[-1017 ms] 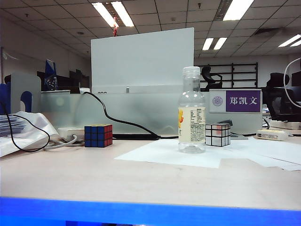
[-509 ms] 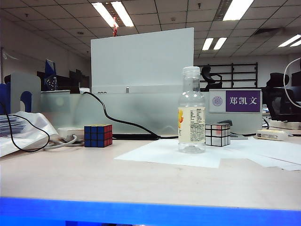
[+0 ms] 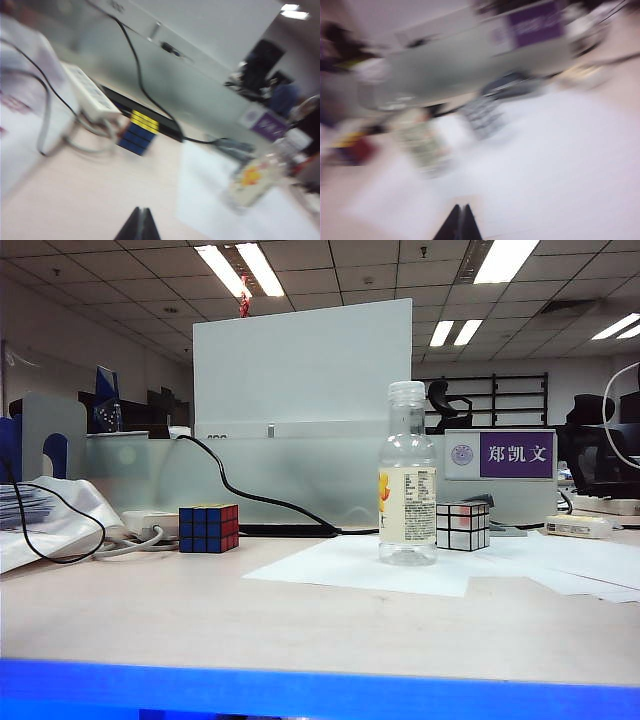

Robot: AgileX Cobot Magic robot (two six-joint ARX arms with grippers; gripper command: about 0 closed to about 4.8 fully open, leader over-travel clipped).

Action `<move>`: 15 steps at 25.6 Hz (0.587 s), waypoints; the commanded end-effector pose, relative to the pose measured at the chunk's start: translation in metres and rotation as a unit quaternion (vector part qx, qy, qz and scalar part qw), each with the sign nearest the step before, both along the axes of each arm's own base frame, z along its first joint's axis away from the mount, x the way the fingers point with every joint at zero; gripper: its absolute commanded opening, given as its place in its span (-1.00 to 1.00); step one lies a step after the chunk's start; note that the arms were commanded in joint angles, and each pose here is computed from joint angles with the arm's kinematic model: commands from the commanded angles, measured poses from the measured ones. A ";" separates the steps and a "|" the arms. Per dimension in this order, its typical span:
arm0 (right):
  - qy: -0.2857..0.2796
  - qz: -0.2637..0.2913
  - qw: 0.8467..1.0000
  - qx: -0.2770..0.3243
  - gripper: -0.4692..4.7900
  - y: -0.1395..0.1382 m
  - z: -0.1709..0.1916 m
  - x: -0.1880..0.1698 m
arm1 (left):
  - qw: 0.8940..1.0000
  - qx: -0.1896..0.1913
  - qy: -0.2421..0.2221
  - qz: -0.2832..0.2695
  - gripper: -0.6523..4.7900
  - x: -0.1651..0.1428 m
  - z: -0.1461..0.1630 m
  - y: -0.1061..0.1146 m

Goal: Flip the plastic bottle upside down.

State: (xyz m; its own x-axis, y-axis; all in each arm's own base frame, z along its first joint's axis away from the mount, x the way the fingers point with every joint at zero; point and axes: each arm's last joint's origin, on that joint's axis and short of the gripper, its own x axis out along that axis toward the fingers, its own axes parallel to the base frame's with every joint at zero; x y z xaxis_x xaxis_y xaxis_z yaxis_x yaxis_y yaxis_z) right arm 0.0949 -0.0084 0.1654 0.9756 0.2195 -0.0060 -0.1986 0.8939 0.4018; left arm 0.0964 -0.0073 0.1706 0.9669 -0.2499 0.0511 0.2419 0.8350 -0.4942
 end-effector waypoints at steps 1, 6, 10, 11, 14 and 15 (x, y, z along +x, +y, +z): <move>0.005 0.041 0.995 0.086 -0.83 0.002 0.003 -0.001 | 0.999 -0.042 0.004 -0.024 -0.78 -0.001 0.002 -0.001; 0.025 0.054 0.986 0.158 -0.83 0.003 0.004 -0.001 | 0.999 -0.043 0.005 -0.026 -0.78 -0.001 0.002 -0.001; 0.028 0.053 0.983 0.174 -0.83 0.003 0.004 -0.001 | 0.997 -0.070 0.010 -0.028 -0.78 -0.001 0.002 -0.001; 0.026 0.052 0.983 0.173 -0.83 0.003 0.005 -0.001 | 0.996 -0.081 0.012 -0.029 -0.78 -0.001 0.003 -0.001; 0.023 0.024 0.981 0.191 -0.83 0.001 0.005 0.000 | 0.994 -0.099 0.020 -0.050 -0.78 -0.001 0.003 -0.002; 0.022 0.010 0.978 0.207 -0.83 0.000 0.005 0.000 | 0.994 -0.099 0.020 -0.048 -0.78 -0.001 0.003 -0.002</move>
State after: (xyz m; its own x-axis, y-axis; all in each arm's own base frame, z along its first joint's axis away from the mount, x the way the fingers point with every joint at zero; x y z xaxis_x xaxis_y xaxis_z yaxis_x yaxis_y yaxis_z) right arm 0.0945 -0.0067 0.1685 0.9600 0.2790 0.0229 -0.2122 0.6719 0.7096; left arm 0.0958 -0.0093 0.1708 0.9464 -0.3190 0.0508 0.2726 0.7046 -0.6552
